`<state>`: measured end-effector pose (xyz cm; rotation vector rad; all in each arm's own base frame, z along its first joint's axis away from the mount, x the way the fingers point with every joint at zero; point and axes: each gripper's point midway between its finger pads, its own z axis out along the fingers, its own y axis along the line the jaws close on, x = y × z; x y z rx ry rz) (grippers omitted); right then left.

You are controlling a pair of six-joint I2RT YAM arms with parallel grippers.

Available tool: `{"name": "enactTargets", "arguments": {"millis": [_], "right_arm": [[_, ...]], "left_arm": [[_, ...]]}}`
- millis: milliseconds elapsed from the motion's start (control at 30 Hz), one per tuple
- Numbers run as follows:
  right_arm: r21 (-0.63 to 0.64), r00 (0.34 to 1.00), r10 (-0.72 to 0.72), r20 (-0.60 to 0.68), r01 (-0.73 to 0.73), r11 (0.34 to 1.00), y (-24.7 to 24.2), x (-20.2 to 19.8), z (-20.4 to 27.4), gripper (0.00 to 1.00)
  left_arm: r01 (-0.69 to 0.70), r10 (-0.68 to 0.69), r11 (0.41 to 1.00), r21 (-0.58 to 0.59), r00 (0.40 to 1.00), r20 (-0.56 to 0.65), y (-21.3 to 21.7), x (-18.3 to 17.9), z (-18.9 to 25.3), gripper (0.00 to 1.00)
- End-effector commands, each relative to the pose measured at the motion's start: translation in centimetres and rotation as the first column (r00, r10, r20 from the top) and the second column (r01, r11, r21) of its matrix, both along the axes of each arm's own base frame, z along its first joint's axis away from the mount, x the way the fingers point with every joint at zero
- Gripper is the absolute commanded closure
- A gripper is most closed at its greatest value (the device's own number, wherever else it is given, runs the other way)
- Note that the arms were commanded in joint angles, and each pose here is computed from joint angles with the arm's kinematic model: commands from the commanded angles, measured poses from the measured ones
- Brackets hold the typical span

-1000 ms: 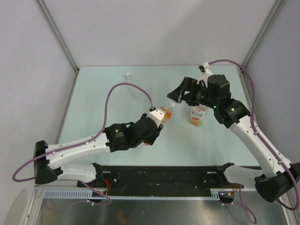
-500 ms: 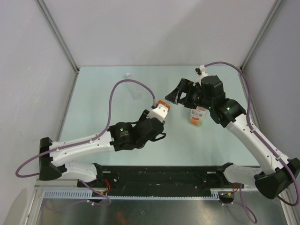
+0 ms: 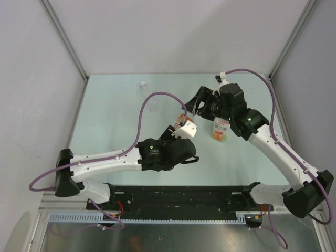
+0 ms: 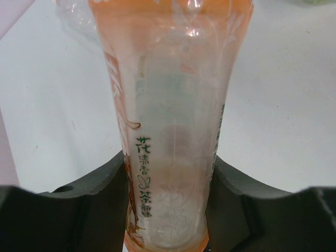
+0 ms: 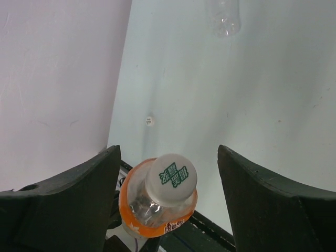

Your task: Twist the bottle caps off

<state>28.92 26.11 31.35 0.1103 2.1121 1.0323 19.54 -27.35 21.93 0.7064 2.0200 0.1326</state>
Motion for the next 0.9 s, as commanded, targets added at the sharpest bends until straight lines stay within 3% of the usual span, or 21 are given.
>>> {"name": "enactTargets", "arguments": {"millis": [0,567,733,867], "right_arm": [[0.05,0.998,-0.021,0.052,0.018,0.999,0.5,0.72,2.55,0.23],[0.037,0.998,-0.022,0.053,0.02,0.999,0.72,1.14,2.05,0.66],[0.028,0.998,-0.027,0.062,0.025,0.999,0.45,1.09,2.15,0.97],[0.004,0.997,-0.029,0.075,0.029,1.0,0.1,1.02,2.01,1.0]], "left_arm": [[-0.054,0.056,0.998,-0.034,0.996,0.064,-0.25,0.6,2.08,0.76],[-0.056,0.054,0.998,0.021,0.996,0.077,-0.65,0.48,1.67,0.77],[-0.052,0.051,0.998,0.024,0.996,0.07,-0.94,0.44,1.52,0.77],[-0.048,0.047,0.999,0.006,0.997,0.054,-1.14,0.27,1.49,0.83]]}}
